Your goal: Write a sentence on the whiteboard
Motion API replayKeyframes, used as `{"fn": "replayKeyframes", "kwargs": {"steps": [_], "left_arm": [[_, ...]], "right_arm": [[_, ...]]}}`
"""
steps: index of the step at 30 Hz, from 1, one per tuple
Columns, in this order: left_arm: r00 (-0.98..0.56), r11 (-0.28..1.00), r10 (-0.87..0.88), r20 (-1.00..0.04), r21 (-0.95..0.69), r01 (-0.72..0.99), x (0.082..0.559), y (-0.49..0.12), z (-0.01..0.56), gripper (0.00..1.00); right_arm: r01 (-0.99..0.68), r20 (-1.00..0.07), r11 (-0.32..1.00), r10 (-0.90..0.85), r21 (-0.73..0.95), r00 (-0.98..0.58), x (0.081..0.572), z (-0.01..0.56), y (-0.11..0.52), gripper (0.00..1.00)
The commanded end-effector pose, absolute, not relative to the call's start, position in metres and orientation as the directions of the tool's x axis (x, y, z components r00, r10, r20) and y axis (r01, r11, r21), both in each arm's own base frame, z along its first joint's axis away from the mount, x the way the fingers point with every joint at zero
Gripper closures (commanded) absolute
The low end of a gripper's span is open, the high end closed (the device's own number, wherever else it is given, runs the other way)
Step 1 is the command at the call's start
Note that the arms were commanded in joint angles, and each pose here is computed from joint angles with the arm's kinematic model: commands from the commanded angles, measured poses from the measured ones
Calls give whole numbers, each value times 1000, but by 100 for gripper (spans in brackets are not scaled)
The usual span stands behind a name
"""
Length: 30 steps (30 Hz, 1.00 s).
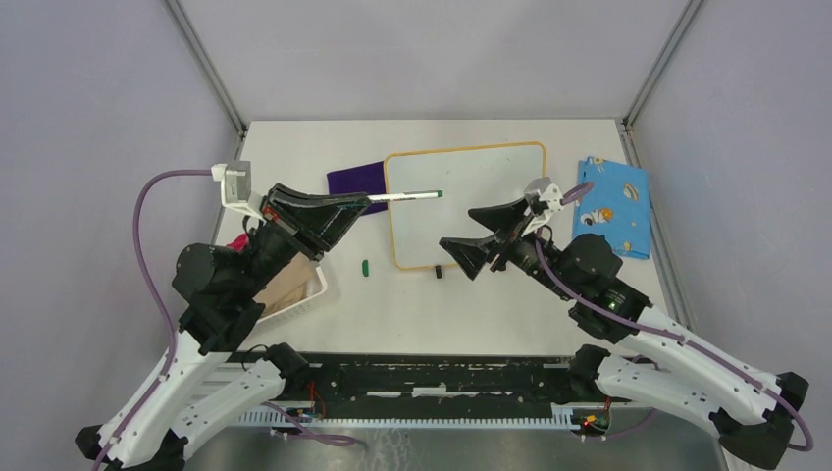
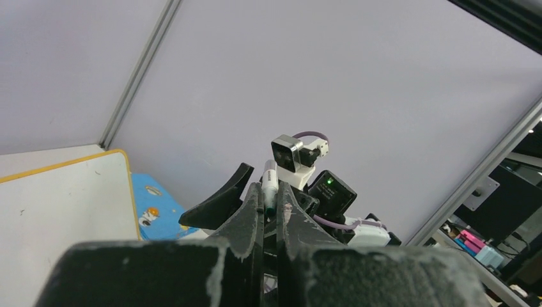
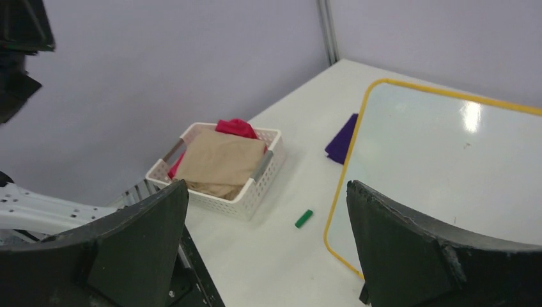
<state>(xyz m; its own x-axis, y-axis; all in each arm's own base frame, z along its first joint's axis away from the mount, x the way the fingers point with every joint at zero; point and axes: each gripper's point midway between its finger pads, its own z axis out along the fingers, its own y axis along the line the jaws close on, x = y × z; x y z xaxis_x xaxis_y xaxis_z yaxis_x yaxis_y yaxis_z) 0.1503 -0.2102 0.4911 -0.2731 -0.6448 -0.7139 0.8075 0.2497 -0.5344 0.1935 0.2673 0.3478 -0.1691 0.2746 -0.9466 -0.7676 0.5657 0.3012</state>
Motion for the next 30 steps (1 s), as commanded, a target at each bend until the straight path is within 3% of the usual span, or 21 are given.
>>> {"fn": "replayKeyframes", "kwargs": {"steps": [1, 4, 12, 22, 30], "left_arm": [[-270, 171, -716, -643, -537, 826, 137, -198, 517, 98], [-275, 158, -729, -627, -544, 824, 134, -195, 518, 98], [-320, 81, -728, -607, -539, 838, 125, -199, 526, 98], [-373, 26, -726, -577, -566, 824, 129, -207, 515, 98], [-368, 25, -729, -577, -559, 829, 131, -209, 518, 98]], "right_arm": [[-885, -893, 375, 440, 275, -91, 160, 425, 270, 2], [-951, -865, 223, 497, 213, -78, 130, 442, 272, 3], [-977, -816, 78, 566, 197, -119, 112, 487, 280, 5], [-965, -743, -68, 625, 255, -240, 114, 521, 299, 6], [-951, -712, -93, 643, 294, -283, 122, 532, 306, 7]]}}
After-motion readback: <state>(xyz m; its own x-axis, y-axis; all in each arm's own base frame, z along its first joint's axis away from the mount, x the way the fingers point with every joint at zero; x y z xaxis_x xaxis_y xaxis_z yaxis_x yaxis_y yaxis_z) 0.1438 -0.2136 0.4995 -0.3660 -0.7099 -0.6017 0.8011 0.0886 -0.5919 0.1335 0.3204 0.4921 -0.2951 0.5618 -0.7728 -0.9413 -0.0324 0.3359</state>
